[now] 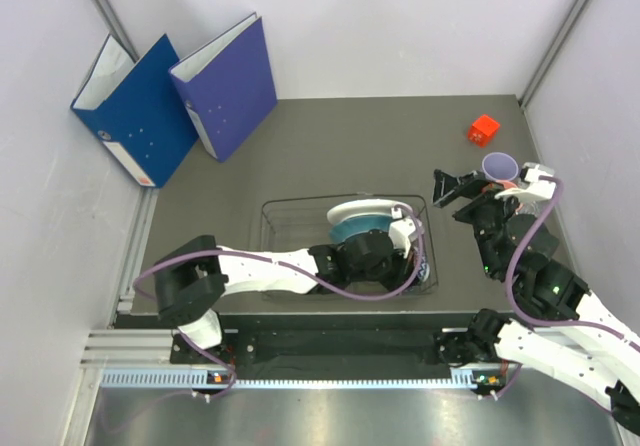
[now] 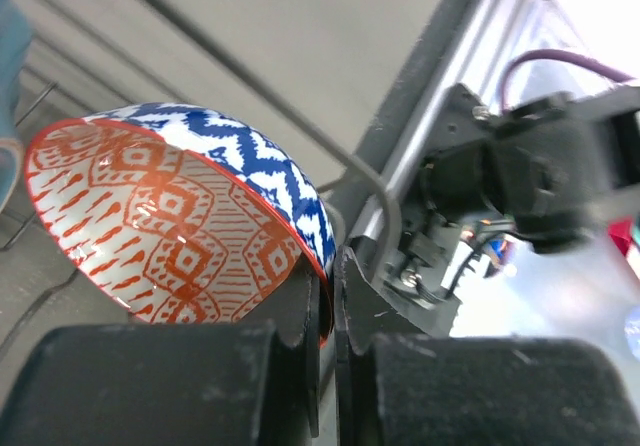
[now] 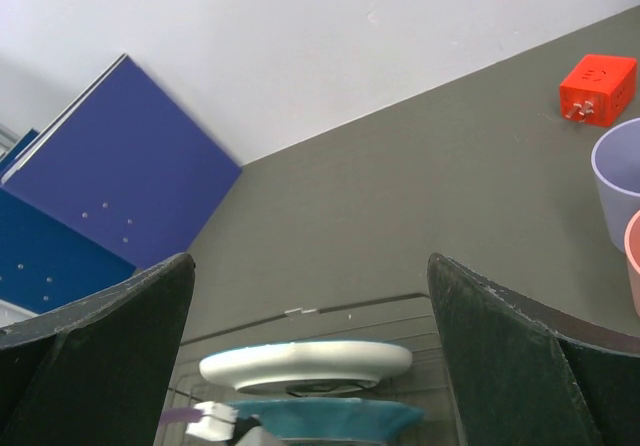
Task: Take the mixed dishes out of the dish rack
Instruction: Pick up the bowl from the dish rack.
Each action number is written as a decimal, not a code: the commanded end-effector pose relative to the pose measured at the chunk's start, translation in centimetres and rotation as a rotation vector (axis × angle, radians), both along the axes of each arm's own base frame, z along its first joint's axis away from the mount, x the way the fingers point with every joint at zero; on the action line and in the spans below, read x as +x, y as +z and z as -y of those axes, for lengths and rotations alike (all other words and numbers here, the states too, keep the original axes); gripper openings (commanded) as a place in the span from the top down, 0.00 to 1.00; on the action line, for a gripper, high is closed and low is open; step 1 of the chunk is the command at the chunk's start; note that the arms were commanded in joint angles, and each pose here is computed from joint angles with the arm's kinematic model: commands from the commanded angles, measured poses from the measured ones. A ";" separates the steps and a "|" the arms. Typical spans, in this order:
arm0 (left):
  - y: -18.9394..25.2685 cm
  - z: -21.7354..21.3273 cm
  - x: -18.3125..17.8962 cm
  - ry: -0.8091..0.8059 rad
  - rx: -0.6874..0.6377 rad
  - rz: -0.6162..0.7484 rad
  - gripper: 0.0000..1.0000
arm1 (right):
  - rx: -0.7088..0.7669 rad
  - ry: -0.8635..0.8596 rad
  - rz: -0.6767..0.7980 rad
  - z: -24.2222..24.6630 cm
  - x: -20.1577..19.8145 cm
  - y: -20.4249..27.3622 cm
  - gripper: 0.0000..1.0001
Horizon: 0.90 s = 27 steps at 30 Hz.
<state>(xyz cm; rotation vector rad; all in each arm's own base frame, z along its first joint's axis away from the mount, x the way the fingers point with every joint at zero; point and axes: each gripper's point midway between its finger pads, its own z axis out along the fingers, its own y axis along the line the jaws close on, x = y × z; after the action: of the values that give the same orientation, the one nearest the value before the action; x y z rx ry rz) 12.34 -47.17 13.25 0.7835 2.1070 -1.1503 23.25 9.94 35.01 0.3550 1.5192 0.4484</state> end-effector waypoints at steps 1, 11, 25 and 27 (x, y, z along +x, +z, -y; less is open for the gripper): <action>6.8 -0.7 -0.1 -0.031 -0.134 0.105 1.00 | 0.026 -0.005 0.025 0.6 -0.5 1.1 0.00; 12.6 -1.5 -1.3 -0.109 -0.218 0.163 1.00 | 0.031 -0.029 0.061 1.8 -0.9 2.9 0.00; 24.1 -12.5 6.5 0.134 0.205 0.571 1.00 | -0.088 -0.165 -0.030 1.8 1.2 8.0 0.02; 25.3 -13.8 7.7 0.144 0.263 0.626 1.00 | -0.119 -0.151 -0.056 1.0 1.6 8.9 0.02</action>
<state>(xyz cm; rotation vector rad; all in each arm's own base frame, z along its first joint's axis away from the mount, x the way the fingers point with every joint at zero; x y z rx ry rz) 16.14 -39.38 37.60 0.8964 1.7241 -0.8322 23.16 6.86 44.30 0.4510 1.4417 0.3437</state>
